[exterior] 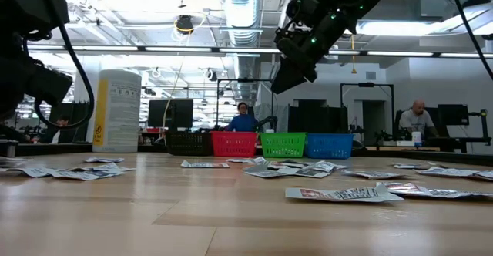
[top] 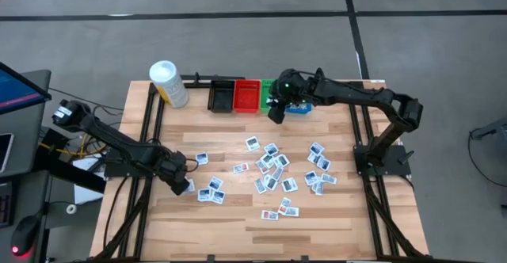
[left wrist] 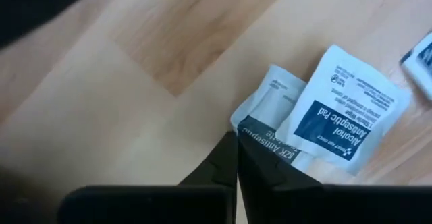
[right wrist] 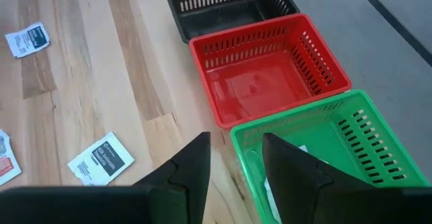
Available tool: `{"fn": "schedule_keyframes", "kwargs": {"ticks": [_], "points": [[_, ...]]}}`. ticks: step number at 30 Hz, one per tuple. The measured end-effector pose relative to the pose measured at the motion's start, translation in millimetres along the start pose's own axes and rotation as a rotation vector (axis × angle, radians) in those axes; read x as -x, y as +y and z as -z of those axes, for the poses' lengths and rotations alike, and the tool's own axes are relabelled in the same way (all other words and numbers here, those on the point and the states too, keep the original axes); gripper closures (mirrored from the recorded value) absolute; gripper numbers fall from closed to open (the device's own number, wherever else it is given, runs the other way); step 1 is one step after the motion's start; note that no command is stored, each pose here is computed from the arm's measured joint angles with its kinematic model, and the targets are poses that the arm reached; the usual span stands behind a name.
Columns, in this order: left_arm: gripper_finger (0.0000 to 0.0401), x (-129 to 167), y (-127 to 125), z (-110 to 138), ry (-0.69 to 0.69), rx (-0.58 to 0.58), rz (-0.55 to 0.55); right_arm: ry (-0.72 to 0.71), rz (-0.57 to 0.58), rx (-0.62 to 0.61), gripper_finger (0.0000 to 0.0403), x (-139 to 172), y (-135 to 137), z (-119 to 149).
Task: Pick & Place First Aid Supplies
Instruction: Put the towelette pack into the green bin
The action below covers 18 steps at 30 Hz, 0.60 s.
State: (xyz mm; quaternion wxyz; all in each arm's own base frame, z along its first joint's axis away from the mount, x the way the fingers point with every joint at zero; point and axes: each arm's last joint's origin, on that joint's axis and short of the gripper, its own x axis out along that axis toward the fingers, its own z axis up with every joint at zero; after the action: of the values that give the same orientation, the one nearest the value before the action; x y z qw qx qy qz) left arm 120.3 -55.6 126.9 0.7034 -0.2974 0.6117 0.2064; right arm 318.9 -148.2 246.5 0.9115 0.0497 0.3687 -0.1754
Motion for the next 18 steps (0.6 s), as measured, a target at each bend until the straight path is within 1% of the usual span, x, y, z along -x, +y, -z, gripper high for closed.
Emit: {"fn": "schedule_keyframes", "kwargs": {"ticks": [2, 5, 9, 14, 18], "points": [[0.0397, 1, 0, -3, -0.057, 0.009, 0.005, 0.0, -0.004, 0.004, 0.0274, 0, 2, 0], [0.0397, 4, 2, -8, -0.188, 0.027, -0.026, -0.001, -0.012, 0.012, 0.0274, 0, 6, 0], [0.0397, 7, 2, -15, -0.279, 0.052, -0.007, -0.001, -0.023, 0.022, 0.0274, 0, 11, -1], [0.0397, 9, 0, -24, -0.347, 0.012, 0.019, -0.002, -0.035, 0.033, 0.0274, 0, 17, -1], [0.0397, 11, -1, -31, -0.42, -0.018, 0.011, -0.002, -0.043, 0.023, 0.0274, 0, 21, -1]]}}
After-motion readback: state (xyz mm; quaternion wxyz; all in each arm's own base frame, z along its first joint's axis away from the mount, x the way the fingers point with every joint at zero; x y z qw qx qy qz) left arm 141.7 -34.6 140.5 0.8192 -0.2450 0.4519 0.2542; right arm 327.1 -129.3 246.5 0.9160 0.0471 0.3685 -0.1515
